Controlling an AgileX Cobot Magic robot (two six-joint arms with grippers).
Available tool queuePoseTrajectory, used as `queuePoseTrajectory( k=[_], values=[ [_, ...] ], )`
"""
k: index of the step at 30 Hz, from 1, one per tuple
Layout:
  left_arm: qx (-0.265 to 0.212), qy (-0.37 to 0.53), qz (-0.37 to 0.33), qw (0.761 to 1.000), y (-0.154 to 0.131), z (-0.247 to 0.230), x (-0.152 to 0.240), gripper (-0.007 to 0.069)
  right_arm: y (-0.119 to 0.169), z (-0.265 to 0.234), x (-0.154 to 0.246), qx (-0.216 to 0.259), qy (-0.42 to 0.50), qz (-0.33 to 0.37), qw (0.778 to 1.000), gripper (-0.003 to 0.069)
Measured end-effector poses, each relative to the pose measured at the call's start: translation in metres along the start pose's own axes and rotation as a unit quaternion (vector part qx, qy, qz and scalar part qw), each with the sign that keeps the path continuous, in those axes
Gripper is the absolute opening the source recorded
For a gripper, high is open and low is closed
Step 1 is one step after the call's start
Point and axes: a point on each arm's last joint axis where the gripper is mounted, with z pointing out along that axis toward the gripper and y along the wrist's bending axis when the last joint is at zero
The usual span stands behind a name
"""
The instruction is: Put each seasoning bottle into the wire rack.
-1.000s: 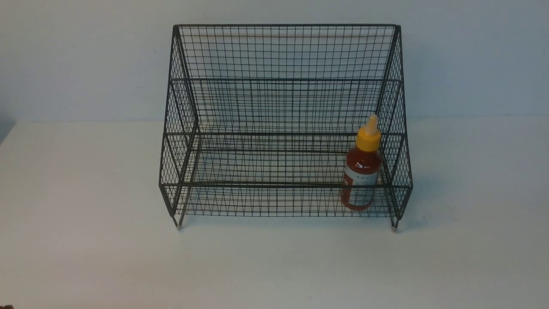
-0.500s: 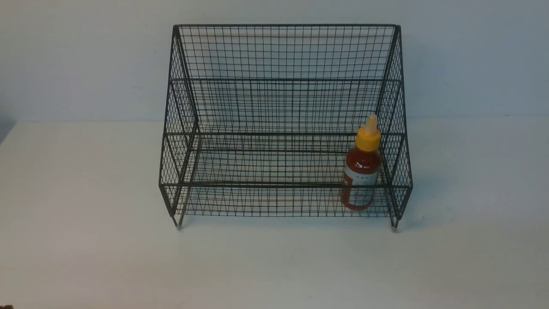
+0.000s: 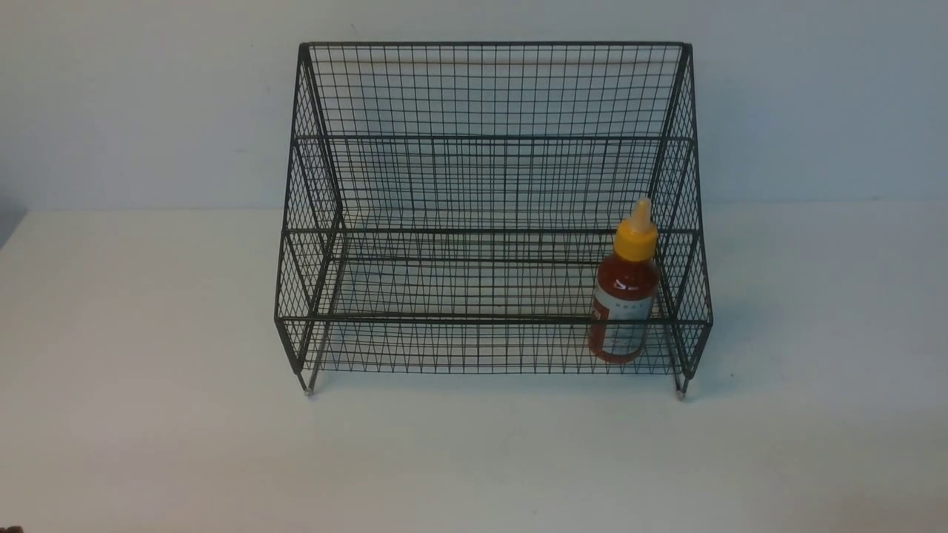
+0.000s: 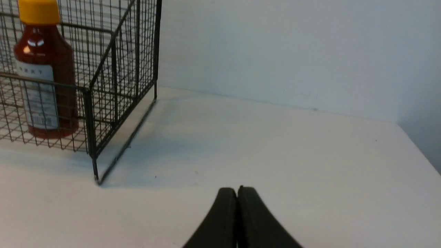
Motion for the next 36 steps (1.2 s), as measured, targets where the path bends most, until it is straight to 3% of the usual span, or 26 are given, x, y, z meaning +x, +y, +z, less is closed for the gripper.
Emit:
queuePoseTrajectory(
  k=[36],
  values=[
    [0.000,0.000,0.000,1.000,0.0000,0.0000,0.0000,-0.0005,0.0003,-0.0002,0.0020,-0.002,0.013,0.002,1.000,-0.0015]
  ],
)
